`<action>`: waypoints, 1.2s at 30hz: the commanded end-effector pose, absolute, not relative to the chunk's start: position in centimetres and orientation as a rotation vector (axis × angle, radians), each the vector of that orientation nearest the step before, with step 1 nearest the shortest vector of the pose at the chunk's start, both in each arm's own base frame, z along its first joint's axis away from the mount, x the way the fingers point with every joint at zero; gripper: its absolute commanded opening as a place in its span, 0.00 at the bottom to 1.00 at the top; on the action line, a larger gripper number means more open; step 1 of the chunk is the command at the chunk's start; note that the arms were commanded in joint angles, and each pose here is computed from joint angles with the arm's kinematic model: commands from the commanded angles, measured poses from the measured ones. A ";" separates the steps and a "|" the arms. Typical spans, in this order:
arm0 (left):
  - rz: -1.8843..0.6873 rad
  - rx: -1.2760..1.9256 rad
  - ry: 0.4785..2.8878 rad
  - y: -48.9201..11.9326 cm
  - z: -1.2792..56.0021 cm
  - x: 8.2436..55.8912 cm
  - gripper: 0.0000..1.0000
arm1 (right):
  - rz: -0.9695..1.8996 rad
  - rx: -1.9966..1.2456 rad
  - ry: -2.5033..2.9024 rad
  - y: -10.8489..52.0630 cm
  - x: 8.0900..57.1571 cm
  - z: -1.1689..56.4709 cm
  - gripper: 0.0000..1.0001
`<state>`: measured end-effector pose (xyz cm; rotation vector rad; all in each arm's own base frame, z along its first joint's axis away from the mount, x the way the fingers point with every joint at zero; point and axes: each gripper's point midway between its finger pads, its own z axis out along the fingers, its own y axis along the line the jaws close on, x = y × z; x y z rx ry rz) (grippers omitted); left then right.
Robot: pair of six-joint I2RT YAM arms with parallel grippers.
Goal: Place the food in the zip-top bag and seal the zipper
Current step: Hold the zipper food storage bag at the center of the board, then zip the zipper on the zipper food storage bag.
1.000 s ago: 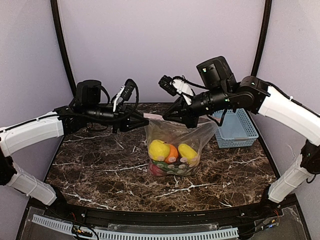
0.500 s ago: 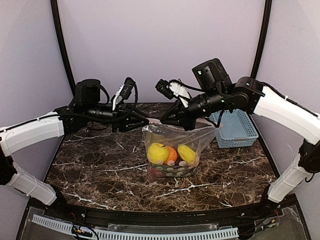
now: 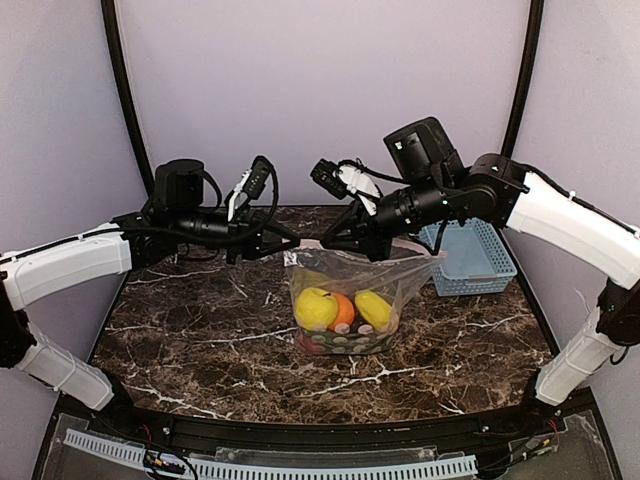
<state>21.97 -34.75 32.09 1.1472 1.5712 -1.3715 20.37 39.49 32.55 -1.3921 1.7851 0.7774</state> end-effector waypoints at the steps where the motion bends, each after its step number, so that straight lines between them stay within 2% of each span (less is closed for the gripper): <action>1: -1.381 1.165 1.561 -34.8 32.1 21.6 0.01 | 0.772 -1.375 1.772 39.5 20.8 33.3 0.00; 36: -1.141 1.046 1.599 -32.3 33.1 24.1 0.01 | 0.693 -1.330 1.822 38.0 21.6 32.5 0.00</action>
